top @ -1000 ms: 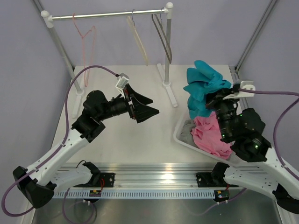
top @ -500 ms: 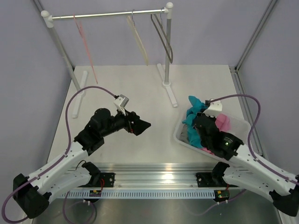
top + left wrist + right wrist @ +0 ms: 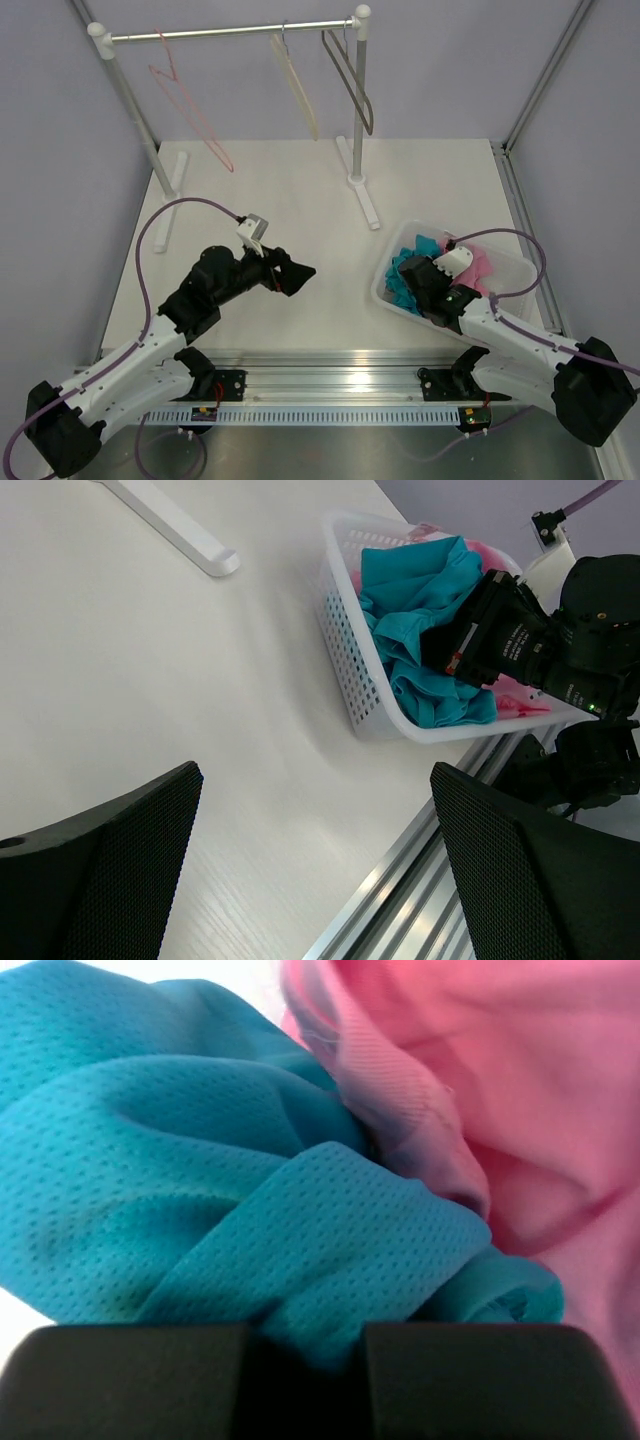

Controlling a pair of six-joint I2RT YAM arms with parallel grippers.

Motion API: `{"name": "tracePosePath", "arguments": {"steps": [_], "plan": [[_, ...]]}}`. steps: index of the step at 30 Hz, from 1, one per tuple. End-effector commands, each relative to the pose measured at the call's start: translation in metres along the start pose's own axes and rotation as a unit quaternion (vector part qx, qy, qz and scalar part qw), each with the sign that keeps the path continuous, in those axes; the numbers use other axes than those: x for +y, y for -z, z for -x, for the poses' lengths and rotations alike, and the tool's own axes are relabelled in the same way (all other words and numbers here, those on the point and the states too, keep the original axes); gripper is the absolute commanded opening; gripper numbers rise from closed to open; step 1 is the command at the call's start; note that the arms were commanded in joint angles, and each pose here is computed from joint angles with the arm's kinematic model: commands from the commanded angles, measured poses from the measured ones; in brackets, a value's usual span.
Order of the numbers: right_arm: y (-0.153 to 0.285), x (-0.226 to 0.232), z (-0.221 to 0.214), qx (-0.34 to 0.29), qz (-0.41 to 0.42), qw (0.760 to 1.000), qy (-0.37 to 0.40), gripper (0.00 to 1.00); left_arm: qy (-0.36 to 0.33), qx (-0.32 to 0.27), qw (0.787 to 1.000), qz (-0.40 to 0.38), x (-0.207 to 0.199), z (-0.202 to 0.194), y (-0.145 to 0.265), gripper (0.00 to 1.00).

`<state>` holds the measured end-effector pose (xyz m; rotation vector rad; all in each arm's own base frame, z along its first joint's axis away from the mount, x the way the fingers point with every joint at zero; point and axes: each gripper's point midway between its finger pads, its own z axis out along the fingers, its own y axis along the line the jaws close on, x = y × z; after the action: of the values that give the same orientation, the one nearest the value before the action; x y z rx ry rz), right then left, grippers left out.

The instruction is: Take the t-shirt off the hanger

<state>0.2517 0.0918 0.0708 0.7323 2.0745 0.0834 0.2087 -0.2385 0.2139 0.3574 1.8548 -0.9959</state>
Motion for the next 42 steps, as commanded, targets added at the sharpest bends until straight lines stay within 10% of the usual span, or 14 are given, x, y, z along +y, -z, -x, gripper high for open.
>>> {"name": "tracePosePath", "arguments": {"steps": [1,8,18,20,25,32,42], "plan": [[-0.001,-0.012,-0.002,-0.007,-0.025,0.997,-0.069,0.01,-0.012,-0.041,0.999,0.003,-0.002,0.019,0.002,0.99],[0.049,0.009,0.073,-0.060,0.023,0.994,-0.085,0.74,-0.013,-0.043,0.999,-0.017,-0.011,0.023,0.002,0.99],[0.097,0.002,0.137,-0.116,0.024,0.990,-0.079,0.82,0.001,-0.041,0.998,-0.045,-0.024,0.025,0.003,0.99],[0.104,0.010,0.151,-0.130,0.042,0.988,-0.067,0.79,0.000,-0.043,0.998,-0.044,-0.025,0.027,0.006,0.99],[0.105,0.079,0.153,-0.130,0.176,0.976,-0.013,0.01,-0.004,-0.053,0.998,-0.040,-0.027,0.035,0.013,0.99],[0.053,0.122,0.062,0.017,0.194,0.981,-0.009,0.00,-0.007,-0.083,0.996,-0.008,-0.014,0.041,0.017,0.99],[-0.026,0.033,0.018,-0.011,0.059,0.990,-0.128,0.00,-0.019,-0.098,0.995,0.002,-0.010,0.044,0.024,0.99]]}}
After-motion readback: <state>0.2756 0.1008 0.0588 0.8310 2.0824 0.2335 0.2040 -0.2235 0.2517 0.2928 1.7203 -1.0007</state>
